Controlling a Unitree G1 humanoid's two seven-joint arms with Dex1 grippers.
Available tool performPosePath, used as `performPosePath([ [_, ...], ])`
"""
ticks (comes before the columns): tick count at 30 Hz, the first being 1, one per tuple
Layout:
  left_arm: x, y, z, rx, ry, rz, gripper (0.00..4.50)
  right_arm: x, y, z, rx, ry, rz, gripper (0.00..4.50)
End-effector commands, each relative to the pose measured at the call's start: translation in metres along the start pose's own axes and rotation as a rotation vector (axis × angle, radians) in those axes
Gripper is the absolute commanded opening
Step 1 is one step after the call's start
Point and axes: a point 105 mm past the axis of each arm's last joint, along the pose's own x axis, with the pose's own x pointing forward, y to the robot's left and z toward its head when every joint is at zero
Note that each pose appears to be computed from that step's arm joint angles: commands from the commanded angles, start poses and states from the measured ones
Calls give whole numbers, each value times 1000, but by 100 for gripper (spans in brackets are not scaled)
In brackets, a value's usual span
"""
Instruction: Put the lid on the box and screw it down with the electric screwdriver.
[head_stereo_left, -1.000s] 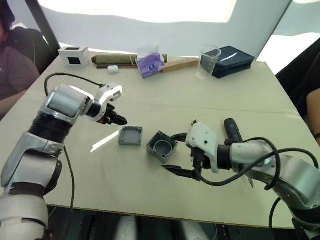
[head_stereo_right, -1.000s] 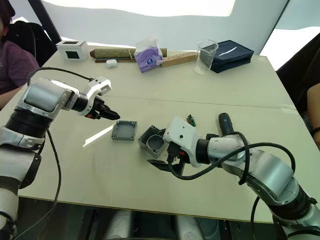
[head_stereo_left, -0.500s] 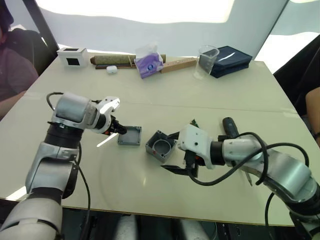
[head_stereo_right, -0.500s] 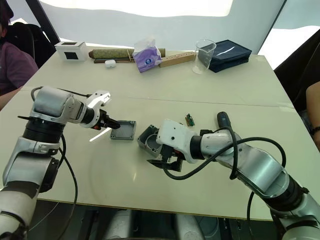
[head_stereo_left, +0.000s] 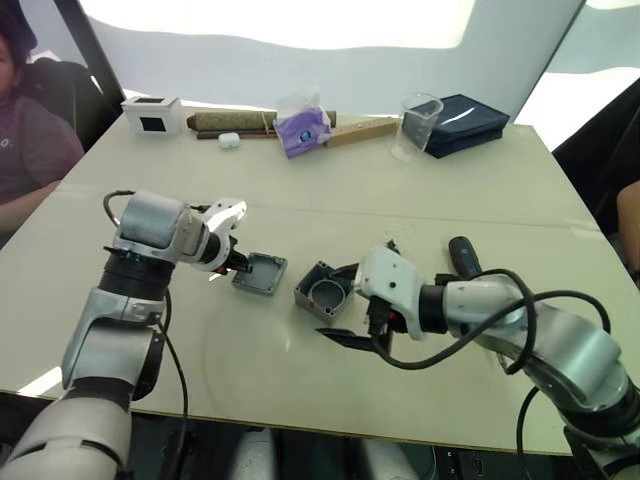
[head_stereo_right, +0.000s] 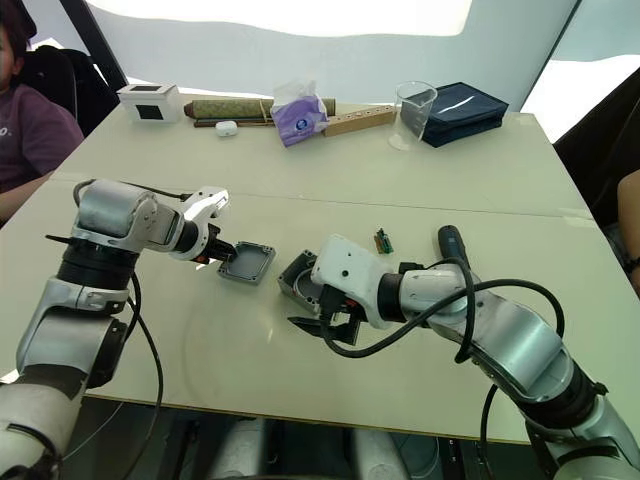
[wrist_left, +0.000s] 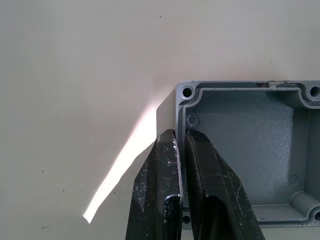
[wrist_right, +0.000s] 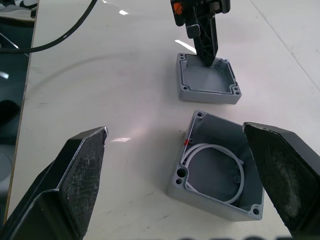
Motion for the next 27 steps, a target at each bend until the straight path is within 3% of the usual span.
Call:
performPosePath([
  [1,12,-4,-12,-41,40,-18,5,-7,-1,10,-18,-43,-20,450],
  [3,8,-2,2,-63,-39,-25,5,-7,-4,15,30,-97,-32,450],
  [5,-1,5,27,-51,-189,-5,5,-10,-14,23,135,-212,-71,450],
  [8,-32,14,84,23,-569,-7,5,-19,-58,22,346,-352,-254,450],
  [11,-65,-18,117,119,-848,-176,5,-19,-105,18,634,-475,-383,450],
  [13,-76,-37,125,183,-949,-244,5,-13,-116,18,750,-502,-365,450],
  [19,-72,-71,119,280,-986,-339,5,-4,-119,24,827,-501,-296,450],
  [27,-66,-82,114,323,-965,-367,5,-6,-116,27,843,-507,-285,450],
])
